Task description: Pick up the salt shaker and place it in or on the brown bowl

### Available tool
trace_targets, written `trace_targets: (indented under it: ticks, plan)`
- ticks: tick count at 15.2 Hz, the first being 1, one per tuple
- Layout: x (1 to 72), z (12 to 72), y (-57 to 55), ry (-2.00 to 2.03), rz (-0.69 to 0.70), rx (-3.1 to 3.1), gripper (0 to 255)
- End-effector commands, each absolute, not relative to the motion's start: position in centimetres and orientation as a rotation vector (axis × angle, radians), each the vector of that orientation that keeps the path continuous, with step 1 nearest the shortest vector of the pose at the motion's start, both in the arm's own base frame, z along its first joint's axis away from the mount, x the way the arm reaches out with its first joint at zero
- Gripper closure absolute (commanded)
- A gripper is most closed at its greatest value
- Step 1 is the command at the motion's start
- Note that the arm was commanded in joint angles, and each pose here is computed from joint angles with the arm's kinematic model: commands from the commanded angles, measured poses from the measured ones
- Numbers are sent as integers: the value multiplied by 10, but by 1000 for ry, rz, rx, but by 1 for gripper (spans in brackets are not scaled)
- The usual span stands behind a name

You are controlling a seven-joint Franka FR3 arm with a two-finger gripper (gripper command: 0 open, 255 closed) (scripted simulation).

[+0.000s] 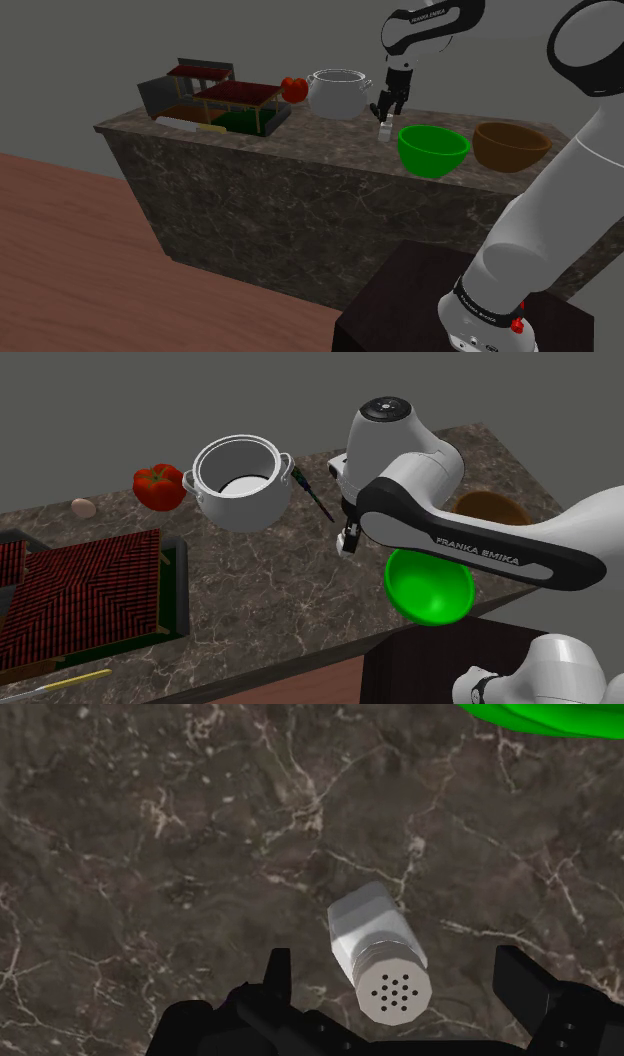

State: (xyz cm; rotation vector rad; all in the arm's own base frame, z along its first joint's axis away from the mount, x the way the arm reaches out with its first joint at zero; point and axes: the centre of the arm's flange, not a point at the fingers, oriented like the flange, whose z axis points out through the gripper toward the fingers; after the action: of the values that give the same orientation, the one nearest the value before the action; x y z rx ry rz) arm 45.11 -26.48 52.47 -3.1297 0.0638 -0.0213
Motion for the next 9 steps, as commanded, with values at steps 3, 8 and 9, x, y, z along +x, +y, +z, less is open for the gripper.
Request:
trace_targets:
  ticks: [3,8,9]
  plan:
    - [451,525,-265,64,-21,-3130,255]
    - [451,525,-265,64,-21,-3130,255]
    - [451,525,-265,64,-21,-3130,255]
